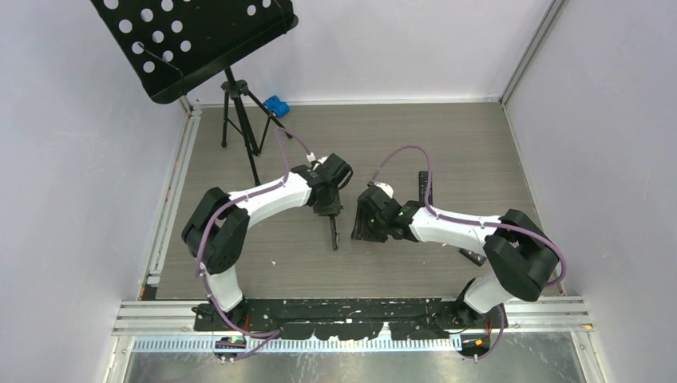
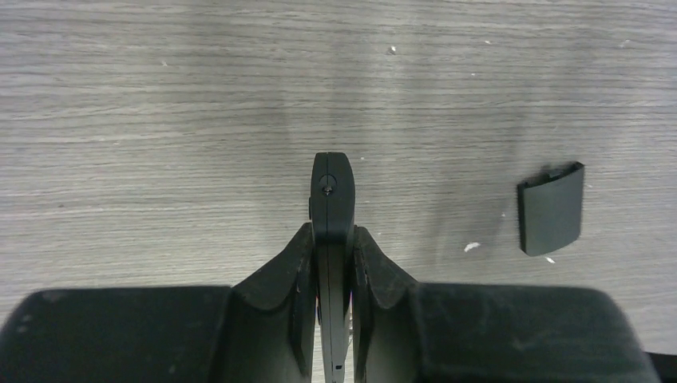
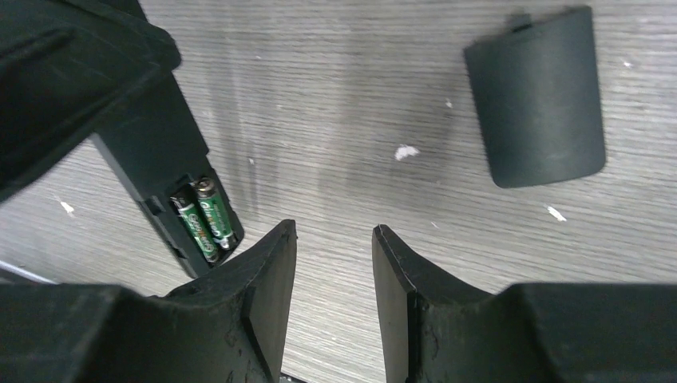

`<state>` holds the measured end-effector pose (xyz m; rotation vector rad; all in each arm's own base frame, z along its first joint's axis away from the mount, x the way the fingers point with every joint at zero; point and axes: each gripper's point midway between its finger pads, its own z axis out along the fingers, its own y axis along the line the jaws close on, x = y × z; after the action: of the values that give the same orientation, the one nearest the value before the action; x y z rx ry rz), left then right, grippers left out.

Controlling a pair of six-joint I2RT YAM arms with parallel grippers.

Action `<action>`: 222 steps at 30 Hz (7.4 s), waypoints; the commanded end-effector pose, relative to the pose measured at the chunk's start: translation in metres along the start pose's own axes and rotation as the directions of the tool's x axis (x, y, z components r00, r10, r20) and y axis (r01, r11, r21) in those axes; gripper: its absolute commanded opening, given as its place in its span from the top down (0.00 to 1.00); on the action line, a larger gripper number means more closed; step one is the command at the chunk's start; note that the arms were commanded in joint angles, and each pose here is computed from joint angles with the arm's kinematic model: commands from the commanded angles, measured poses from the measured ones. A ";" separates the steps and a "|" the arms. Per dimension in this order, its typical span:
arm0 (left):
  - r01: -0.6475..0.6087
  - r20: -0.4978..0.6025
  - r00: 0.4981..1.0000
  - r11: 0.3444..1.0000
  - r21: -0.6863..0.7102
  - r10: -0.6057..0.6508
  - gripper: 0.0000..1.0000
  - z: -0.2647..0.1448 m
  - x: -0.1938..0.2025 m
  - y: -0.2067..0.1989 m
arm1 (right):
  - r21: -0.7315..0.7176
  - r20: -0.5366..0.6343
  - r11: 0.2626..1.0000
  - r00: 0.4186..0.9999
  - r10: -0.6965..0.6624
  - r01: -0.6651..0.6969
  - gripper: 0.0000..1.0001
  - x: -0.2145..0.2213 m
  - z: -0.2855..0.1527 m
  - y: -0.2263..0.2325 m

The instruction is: Load the batteries into the remote control

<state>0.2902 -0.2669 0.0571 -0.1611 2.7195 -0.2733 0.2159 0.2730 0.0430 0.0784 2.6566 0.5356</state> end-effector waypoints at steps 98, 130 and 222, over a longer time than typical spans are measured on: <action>0.145 -0.091 0.987 0.520 0.842 -0.130 1.00 -0.136 -0.025 -0.061 | -0.175 0.079 0.967 0.982 -0.172 0.184 0.68 -0.033 -0.127 0.098; 0.457 -0.343 0.795 0.121 0.881 -0.501 1.00 -0.193 -0.078 -0.061 | -0.677 0.273 0.711 0.832 0.483 -0.191 0.28 -0.082 -0.202 0.104; -0.078 0.314 0.920 0.675 0.734 -0.236 1.00 -0.155 -0.048 0.003 | 0.217 -0.047 0.931 0.955 -0.291 0.294 0.20 -0.060 -0.031 -0.044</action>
<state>0.2716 -0.2383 0.2023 -0.2004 2.0772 -1.2758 0.2564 0.2132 0.0866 -0.0305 2.5756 0.2322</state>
